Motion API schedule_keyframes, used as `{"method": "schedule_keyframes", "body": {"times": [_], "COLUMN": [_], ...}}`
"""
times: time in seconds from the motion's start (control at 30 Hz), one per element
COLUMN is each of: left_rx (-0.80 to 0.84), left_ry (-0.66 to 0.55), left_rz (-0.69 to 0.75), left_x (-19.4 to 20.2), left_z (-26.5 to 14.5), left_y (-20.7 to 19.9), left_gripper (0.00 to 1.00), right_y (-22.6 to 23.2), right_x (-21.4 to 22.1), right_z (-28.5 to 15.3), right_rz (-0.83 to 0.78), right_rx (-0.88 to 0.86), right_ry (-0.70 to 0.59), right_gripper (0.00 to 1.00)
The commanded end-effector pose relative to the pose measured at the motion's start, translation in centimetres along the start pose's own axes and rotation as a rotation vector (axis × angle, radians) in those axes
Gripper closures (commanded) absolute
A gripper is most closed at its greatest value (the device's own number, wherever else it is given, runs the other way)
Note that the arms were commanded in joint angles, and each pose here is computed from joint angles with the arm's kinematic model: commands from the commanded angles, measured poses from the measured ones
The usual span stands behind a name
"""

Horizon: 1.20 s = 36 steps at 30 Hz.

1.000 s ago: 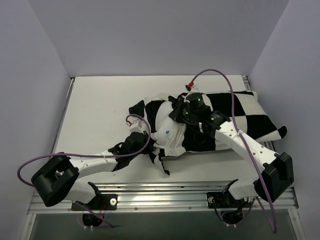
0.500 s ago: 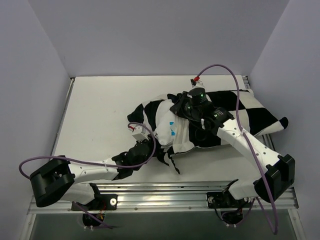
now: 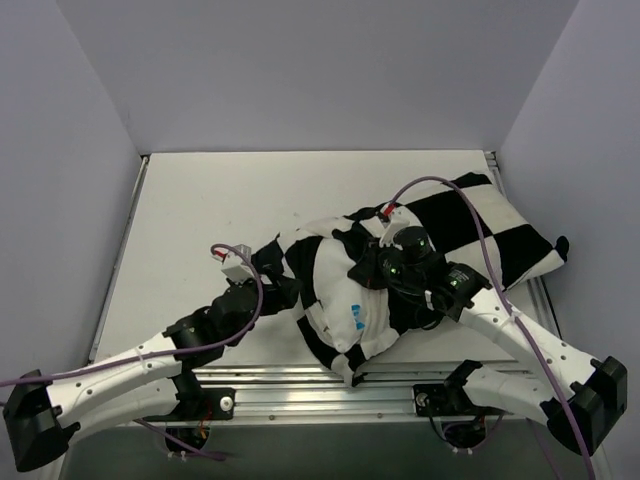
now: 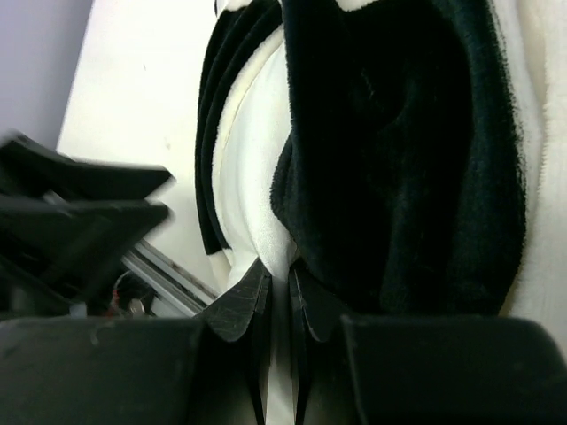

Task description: Remove the pillowcase from the pillow

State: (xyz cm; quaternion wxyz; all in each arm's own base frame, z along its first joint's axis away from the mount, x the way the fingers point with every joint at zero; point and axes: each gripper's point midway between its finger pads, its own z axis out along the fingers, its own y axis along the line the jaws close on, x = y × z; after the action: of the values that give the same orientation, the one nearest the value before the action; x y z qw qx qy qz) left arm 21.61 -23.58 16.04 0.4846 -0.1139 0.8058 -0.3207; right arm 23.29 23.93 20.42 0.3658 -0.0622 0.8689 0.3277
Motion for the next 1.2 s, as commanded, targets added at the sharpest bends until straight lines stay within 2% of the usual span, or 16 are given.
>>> {"method": "schedule_keyframes", "body": {"times": [0.0,0.17,0.33,0.4,0.5,0.73,0.77,0.8,0.83,0.97,1.03,1.13,1.17], "left_rx": [0.017,0.115,0.169,0.126,0.084,-0.086,-0.1,-0.128,-0.142,-0.192,-0.219,-0.319,-0.35], "left_ry": [0.017,0.067,0.214,0.264,0.26,0.203,0.196,0.196,0.194,0.213,0.237,0.243,0.242], "left_rz": [0.085,0.171,0.331,0.361,0.385,0.407,0.403,0.393,0.391,0.379,0.375,0.348,0.333], "left_x": [-2.9,-4.8,-3.0,-1.7,-1.6,-3.3,-3.6,-3.8,-3.9,-3.5,-2.9,-2.9,-3.0], "left_z": [-1.4,0.2,3.7,5.1,6.6,8.9,9.1,9.4,9.6,10.7,11.3,11.4,11.1], "left_y": [-0.9,-3.7,-6.8,-6.0,-5.3,-0.9,-0.3,0.9,1.5,3.8,5.1,8.0,9.0], "left_gripper": [0.18,0.18,0.18,0.18,0.23,0.45,0.49,0.57,0.6,0.75,0.85,0.97,0.98], "right_y": [-0.2,-0.6,-0.8,-0.9,-1.0,-1.6,-2.0,-2.0,-2.1,-2.4,-2.3,-2.6,-2.8], "right_x": [2.7,4.8,4.4,4.3,4.2,4.3,4.4,4.2,4.0,3.7,3.1,2.0,1.8], "right_z": [0.4,1.5,1.9,2.0,2.1,1.1,0.8,0.4,0.1,-1.0,-1.7,-3.1,-3.6], "right_rz": [-0.073,-0.11,-0.137,-0.144,-0.155,-0.182,-0.183,-0.179,-0.177,-0.157,-0.141,-0.126,-0.117], "right_rx": [-0.047,-0.039,-0.02,-0.011,-0.001,0.03,0.051,0.053,0.056,0.079,0.083,0.115,0.128], "right_ry": [0.06,0.107,0.097,0.091,0.088,0.086,0.087,0.074,0.064,0.036,0.006,-0.039,-0.048], "right_gripper": [1.0,1.0,1.0,1.0,1.0,1.0,1.0,1.0,1.0,1.0,1.0,1.0,1.0]}}
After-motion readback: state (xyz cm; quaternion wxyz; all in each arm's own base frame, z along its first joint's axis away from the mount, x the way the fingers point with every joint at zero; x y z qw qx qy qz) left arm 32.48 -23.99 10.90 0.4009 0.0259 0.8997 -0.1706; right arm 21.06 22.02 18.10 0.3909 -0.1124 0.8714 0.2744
